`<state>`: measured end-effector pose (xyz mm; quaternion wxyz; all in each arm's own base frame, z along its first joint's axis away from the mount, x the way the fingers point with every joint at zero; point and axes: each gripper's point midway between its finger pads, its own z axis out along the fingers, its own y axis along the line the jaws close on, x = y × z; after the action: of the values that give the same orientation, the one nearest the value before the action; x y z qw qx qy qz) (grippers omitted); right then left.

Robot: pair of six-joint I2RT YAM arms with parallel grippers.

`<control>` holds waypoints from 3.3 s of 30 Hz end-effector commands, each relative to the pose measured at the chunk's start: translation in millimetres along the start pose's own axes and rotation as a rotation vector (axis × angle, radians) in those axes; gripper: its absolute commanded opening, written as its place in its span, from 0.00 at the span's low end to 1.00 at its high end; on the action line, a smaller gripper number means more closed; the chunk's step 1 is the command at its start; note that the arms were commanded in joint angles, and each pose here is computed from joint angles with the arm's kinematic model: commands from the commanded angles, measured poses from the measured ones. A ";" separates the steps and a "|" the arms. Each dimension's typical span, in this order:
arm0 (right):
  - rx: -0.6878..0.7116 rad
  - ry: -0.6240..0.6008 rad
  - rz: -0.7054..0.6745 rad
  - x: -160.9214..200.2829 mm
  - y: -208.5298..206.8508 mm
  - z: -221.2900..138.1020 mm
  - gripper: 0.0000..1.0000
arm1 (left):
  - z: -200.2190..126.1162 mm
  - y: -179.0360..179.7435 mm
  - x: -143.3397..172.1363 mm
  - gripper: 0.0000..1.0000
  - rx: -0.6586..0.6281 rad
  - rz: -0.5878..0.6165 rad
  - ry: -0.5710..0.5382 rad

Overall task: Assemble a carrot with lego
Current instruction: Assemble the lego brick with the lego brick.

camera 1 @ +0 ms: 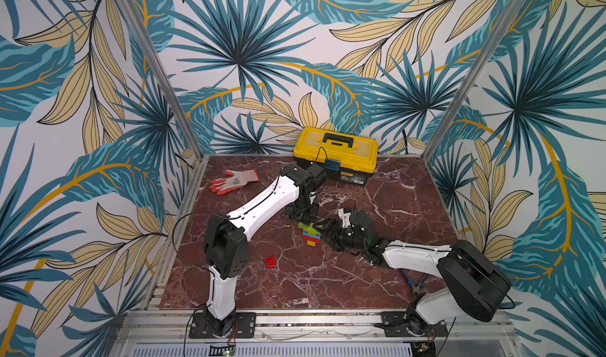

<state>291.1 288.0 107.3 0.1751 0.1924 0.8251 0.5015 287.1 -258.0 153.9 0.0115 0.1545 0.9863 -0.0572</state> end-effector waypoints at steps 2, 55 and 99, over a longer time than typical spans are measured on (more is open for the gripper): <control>0.200 0.030 0.050 11.7 -64.0 -2.3 0.76 | 49.7 4.4 27.1 0.24 -0.076 -0.010 0.188; 0.217 0.111 0.059 23.0 -84.8 6.5 0.74 | 43.3 -13.3 25.6 0.22 -0.072 -0.176 0.205; 0.218 0.131 0.086 25.1 -91.5 8.1 0.71 | 81.8 2.4 45.1 0.04 -0.107 -0.180 0.288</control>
<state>296.9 291.6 103.9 0.1735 0.1473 0.8177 0.5288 284.4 -251.5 141.9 -0.0093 0.0447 0.9983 -0.0350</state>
